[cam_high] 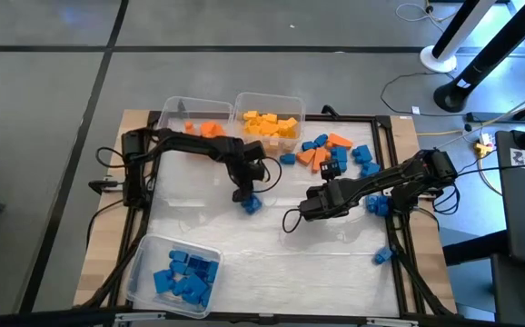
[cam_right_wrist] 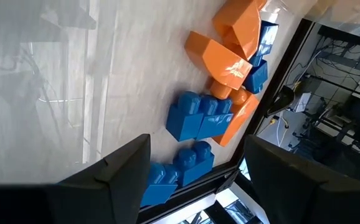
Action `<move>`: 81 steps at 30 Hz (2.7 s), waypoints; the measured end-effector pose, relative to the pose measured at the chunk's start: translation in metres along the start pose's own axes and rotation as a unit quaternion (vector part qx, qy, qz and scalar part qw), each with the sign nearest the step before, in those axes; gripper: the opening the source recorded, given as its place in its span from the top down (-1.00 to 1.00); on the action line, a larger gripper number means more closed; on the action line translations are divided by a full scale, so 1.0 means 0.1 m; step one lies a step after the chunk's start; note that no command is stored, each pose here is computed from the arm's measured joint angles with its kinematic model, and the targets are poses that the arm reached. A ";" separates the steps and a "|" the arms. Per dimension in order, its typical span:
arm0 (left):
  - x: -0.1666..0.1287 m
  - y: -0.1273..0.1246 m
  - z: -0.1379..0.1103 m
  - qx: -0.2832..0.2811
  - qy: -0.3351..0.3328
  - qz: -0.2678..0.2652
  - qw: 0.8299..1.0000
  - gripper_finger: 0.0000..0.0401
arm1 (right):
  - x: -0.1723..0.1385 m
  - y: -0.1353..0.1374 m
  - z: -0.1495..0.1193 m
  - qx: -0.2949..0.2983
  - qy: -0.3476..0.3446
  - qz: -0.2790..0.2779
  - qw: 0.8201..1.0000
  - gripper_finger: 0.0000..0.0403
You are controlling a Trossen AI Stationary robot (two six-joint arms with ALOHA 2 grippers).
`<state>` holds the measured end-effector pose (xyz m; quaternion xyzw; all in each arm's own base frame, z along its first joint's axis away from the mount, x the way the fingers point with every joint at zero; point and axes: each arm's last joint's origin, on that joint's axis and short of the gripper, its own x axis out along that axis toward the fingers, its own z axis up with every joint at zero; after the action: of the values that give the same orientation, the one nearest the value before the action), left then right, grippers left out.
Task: Sort blocks
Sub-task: Put the blue game piece into the bottom transparent bin
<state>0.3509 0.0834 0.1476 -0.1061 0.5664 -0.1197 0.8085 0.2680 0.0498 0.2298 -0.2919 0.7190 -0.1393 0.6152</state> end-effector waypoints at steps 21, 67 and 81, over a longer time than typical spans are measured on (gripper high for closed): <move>0.10 -0.30 -0.05 0.057 0.053 -0.050 0.996 0.43 | 0.00 0.00 0.00 0.001 0.000 0.004 1.000 -0.29; 0.11 -0.34 -0.08 -0.014 0.063 -0.095 0.993 0.96 | 0.01 1.16 1.29 0.040 -0.604 0.063 0.794 -0.29; 0.11 -0.34 -0.08 -0.032 0.065 -0.093 0.993 0.96 | 0.51 0.89 1.75 0.057 -0.584 0.126 0.800 -0.29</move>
<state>0.3445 0.0478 0.1457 -0.1760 0.6093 -0.1824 0.7514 0.4115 0.1182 0.1031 -0.1887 0.2446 0.0958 0.9462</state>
